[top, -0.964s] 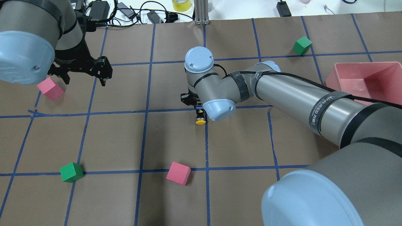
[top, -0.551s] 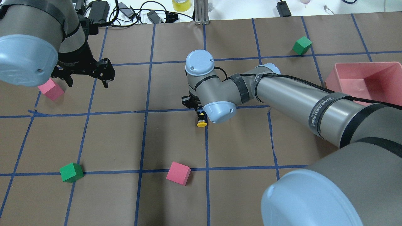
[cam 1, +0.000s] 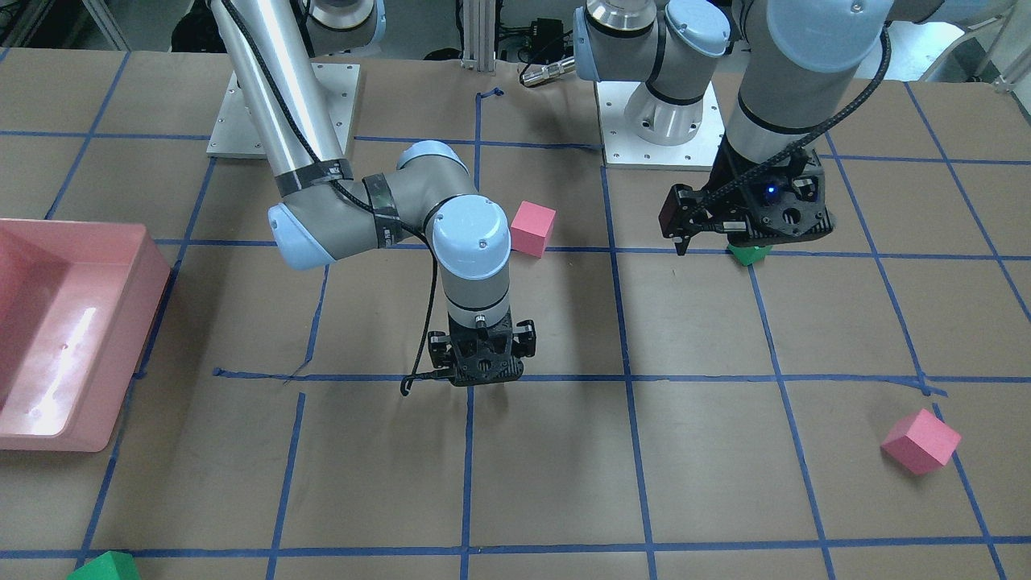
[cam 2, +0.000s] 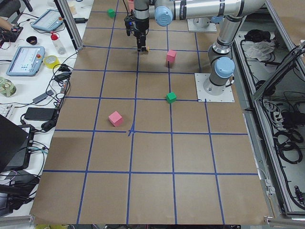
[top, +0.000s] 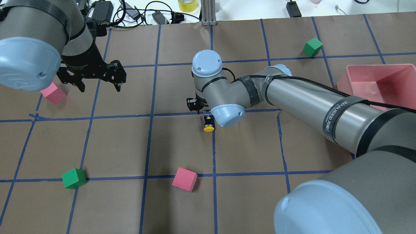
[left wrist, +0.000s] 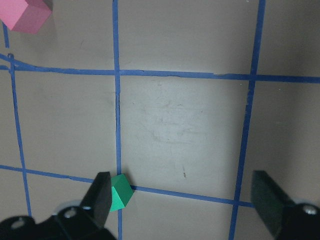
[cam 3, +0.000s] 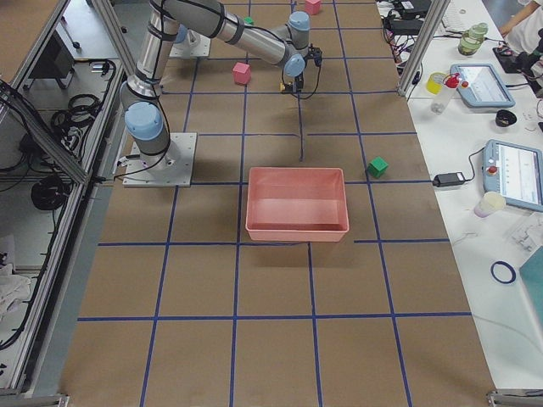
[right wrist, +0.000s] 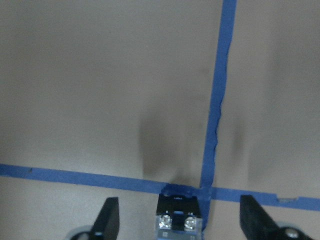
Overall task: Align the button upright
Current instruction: 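Reach the left gripper to the lying switch while the right arm withdraws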
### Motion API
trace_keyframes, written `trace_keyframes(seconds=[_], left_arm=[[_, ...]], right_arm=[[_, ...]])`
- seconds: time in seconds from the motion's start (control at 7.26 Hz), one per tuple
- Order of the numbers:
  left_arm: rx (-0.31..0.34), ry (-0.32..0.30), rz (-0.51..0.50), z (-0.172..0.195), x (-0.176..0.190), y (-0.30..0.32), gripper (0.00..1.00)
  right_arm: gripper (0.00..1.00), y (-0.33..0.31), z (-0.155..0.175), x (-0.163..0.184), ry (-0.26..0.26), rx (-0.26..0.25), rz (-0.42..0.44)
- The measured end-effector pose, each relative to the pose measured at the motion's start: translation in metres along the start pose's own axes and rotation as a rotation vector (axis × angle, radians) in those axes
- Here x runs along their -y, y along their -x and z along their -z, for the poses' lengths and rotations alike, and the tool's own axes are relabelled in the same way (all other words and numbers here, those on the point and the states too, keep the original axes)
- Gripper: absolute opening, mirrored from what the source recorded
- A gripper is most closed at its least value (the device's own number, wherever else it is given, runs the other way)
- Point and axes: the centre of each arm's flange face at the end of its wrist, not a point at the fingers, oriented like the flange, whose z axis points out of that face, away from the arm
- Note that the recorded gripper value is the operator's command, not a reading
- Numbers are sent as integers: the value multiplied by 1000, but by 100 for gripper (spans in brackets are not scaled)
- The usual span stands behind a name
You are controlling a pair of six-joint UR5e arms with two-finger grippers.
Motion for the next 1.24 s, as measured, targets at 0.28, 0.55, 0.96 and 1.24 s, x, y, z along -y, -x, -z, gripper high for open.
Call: trace_keyframes(seconds=[0.28,0.55,0.96,1.24], left_arm=[[-88,-5,40,7,-6,-12,100],[-137,-5,68,-4,-12,-42,100],[-197,-170,104,-48,-27,-100,100],[-253,-288,145,-91,-42,-134,100]], right_arm=[[100,-42,62,5,23,-15,25],[100,-125,124,6,109,4,-6],[100,-214,247,-32,83,14,-7],[100,-217,328,-56,17,-26,-5]])
